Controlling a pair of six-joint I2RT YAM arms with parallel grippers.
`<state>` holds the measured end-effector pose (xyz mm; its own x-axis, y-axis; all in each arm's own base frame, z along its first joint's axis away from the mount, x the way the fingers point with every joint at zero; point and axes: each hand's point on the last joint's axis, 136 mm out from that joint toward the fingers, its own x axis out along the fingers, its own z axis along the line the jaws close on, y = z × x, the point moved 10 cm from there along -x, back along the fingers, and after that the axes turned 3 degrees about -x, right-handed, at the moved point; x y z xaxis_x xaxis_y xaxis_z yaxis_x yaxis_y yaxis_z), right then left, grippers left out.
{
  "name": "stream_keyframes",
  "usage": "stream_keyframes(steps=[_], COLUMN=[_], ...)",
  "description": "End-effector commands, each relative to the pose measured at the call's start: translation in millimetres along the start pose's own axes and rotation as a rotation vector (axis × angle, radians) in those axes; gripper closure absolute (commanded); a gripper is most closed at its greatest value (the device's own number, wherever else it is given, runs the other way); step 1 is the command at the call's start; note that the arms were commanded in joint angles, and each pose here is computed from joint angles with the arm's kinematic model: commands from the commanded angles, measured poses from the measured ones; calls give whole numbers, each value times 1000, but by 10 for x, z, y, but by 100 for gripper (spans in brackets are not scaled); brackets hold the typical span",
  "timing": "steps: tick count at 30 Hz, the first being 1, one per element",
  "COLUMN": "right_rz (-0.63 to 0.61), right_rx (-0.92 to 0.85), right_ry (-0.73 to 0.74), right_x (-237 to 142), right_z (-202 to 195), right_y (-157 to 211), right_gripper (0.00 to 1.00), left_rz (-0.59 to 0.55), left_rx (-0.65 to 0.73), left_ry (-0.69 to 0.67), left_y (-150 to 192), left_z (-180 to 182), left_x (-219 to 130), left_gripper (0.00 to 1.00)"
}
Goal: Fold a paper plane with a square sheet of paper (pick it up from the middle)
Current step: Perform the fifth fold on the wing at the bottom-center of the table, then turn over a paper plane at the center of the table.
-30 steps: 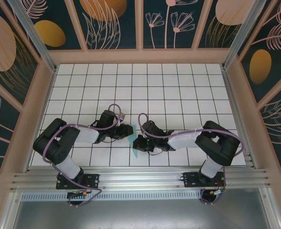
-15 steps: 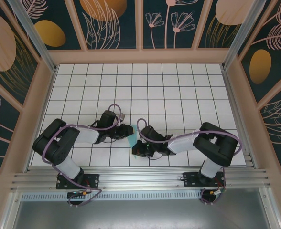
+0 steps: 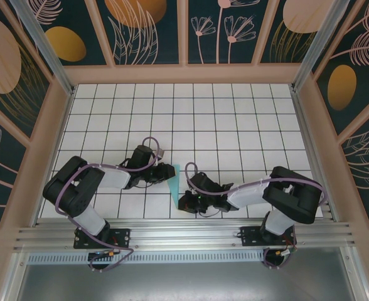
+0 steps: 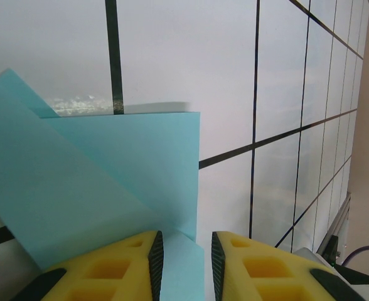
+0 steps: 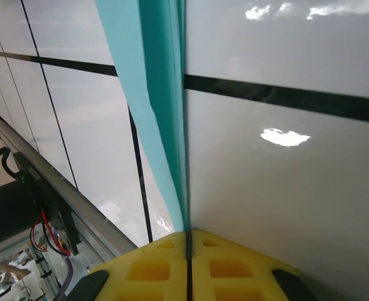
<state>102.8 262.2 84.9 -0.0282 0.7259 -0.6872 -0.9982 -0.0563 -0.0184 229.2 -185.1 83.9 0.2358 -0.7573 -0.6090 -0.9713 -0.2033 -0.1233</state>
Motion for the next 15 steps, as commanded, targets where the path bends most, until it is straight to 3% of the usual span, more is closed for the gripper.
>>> stream_keyframes(steps=[1, 7, 15], right_rz=[-3, -153, -351], right_rx=[0, -33, 34], right_ry=[58, 93, 153], right_x=[-58, -232, -515], right_z=[-28, 107, -49], right_y=[15, -212, -480], right_gripper=[90, 89, 79], left_rz=[-43, -79, -232], left_rx=[-34, 11, 76], left_ry=[-170, -141, -189], left_y=[34, -19, -139], left_z=[258, 122, -251], left_x=[21, -58, -456], left_gripper=[68, 65, 48])
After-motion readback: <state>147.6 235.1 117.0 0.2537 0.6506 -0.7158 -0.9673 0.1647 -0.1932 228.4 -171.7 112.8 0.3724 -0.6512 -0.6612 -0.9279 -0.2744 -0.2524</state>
